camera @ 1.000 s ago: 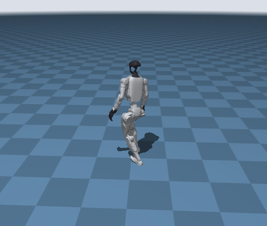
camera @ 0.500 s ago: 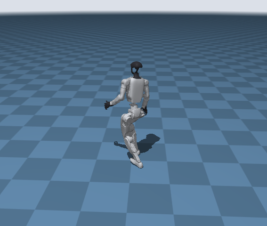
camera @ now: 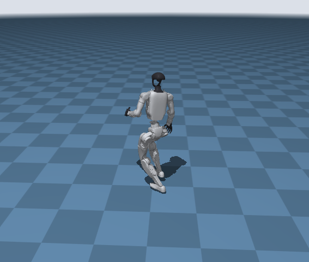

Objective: Sport exercise

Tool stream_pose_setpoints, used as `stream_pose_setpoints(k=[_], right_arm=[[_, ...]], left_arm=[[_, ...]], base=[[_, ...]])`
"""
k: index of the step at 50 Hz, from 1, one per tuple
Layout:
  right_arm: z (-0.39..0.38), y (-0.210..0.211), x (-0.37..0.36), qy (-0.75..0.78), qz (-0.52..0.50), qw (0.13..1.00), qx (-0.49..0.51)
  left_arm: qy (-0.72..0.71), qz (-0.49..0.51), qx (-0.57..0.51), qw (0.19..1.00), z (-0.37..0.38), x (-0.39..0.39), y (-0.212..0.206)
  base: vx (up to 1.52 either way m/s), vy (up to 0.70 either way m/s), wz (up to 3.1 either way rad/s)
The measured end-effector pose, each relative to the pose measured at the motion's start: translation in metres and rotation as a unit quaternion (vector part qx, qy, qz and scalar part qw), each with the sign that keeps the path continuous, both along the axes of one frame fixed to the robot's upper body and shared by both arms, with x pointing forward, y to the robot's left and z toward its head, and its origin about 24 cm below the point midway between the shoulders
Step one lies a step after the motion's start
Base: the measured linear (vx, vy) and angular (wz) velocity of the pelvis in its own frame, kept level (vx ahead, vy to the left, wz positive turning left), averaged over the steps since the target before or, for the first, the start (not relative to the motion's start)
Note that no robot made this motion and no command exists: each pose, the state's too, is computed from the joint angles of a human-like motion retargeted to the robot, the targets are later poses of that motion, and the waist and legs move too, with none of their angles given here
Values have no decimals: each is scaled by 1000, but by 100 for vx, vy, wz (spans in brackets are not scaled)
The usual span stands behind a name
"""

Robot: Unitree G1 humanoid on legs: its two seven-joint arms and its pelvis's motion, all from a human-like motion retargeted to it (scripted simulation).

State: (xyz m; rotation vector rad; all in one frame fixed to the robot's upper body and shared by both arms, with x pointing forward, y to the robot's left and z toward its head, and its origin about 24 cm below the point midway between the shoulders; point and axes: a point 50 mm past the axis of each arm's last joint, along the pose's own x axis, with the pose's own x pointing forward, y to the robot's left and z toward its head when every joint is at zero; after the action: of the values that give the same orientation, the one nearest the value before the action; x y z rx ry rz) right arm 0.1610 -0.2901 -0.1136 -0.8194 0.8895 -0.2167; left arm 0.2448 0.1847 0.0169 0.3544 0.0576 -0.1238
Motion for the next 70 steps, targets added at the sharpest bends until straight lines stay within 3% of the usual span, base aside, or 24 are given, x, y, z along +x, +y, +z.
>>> stream_pose_setpoints(k=[22, 34, 45, 57, 70], right_arm=[[-16, -5, -39, 60, -38, 997, 29], [-12, -12, -35, 35, -64, 997, 32], [5, -24, -12, -31, -84, 996, 5], [23, -56, -17, -92, -153, 983, -38], [19, -68, -55, -110, -255, 960, -39]], left_arm=[[-332, 60, 95, 937, 144, 13, 20], [-378, 118, 152, 906, 154, 1, 38], [-407, 230, 177, 866, 158, -11, 68], [-294, 201, 158, 921, 97, -1, 59], [44, 182, 131, 974, -44, -24, 69]], base=[[-7, 3, -36], [0, 0, -49], [5, 0, -68], [24, -9, -44], [29, -15, -58]])
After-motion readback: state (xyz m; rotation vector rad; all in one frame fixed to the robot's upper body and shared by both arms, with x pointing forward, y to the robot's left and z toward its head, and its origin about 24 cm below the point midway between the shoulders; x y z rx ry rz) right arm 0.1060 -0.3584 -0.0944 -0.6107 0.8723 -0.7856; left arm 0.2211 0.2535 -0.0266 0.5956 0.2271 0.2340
